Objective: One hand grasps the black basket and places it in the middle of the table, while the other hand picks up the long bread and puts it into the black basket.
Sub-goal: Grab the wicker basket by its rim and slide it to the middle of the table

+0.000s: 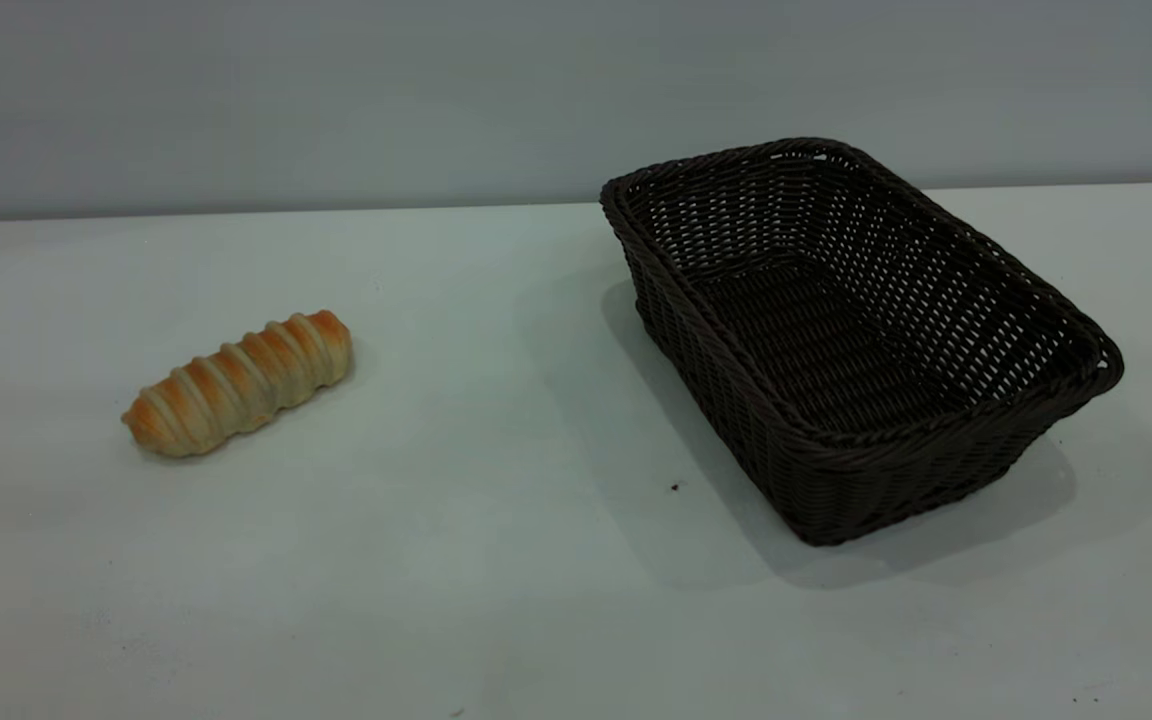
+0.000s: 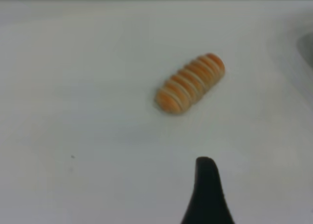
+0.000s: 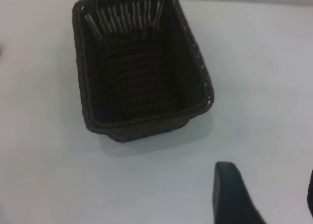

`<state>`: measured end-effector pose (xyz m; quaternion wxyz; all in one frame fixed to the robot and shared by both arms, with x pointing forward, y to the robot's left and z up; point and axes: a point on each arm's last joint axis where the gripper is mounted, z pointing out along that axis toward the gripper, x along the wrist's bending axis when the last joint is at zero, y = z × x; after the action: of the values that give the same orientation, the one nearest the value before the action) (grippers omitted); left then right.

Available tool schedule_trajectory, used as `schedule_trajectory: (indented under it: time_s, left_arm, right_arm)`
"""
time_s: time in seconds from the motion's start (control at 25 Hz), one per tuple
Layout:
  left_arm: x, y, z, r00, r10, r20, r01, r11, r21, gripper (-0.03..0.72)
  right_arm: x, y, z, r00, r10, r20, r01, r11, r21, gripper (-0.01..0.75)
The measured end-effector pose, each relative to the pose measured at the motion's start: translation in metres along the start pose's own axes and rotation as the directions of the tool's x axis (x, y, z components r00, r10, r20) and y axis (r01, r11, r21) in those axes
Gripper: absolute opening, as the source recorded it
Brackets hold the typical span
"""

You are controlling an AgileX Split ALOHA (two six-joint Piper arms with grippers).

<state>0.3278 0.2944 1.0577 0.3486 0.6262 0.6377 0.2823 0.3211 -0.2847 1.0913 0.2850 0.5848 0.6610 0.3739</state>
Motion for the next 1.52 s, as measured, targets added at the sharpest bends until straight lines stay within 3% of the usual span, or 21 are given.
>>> schedule_trajectory:
  time_s: [0.24, 0.56, 0.8, 1.04, 1.32, 1.52]
  left_arm:
    - [-0.001, 0.020, 0.016, 1.000, -0.024, 0.004, 0.023, 0.997, 0.069, 0.570]
    - [-0.002, 0.027, 0.016, 0.996, -0.091, 0.000, 0.091, 0.988, 0.128, 0.570]
    - [-0.002, 0.025, 0.016, 0.996, -0.090, -0.002, 0.089, 0.984, 0.152, 0.569]
    - [-0.002, 0.025, 0.016, 0.996, -0.088, -0.004, 0.087, 0.985, 0.152, 0.569]
    - [-0.001, 0.025, 0.016, 0.997, -0.075, -0.013, 0.076, 0.985, 0.155, 0.568]
    - [-0.001, 0.025, 0.015, 0.997, -0.076, -0.014, 0.077, 0.984, 0.158, 0.568]
  right_arm:
    - [-0.015, 0.041, 0.059, 0.998, 0.055, -0.032, -0.048, 0.981, 0.186, 0.388]
    - [-0.025, 0.041, 0.139, 0.961, 0.270, -0.067, -0.227, 0.901, 0.369, 0.388]
    - [-0.031, 0.030, 0.188, 0.916, 0.396, -0.064, -0.334, 0.841, 0.426, 0.388]
    - [-0.035, 0.007, 0.233, 0.836, 0.548, -0.008, -0.469, 0.723, 0.507, 0.388]
    - [-0.041, -0.016, 0.266, 0.763, 0.641, 0.084, -0.576, 0.616, 0.538, 0.388]
    - [-0.042, -0.027, 0.281, 0.727, 0.674, 0.129, -0.621, 0.567, 0.541, 0.388]
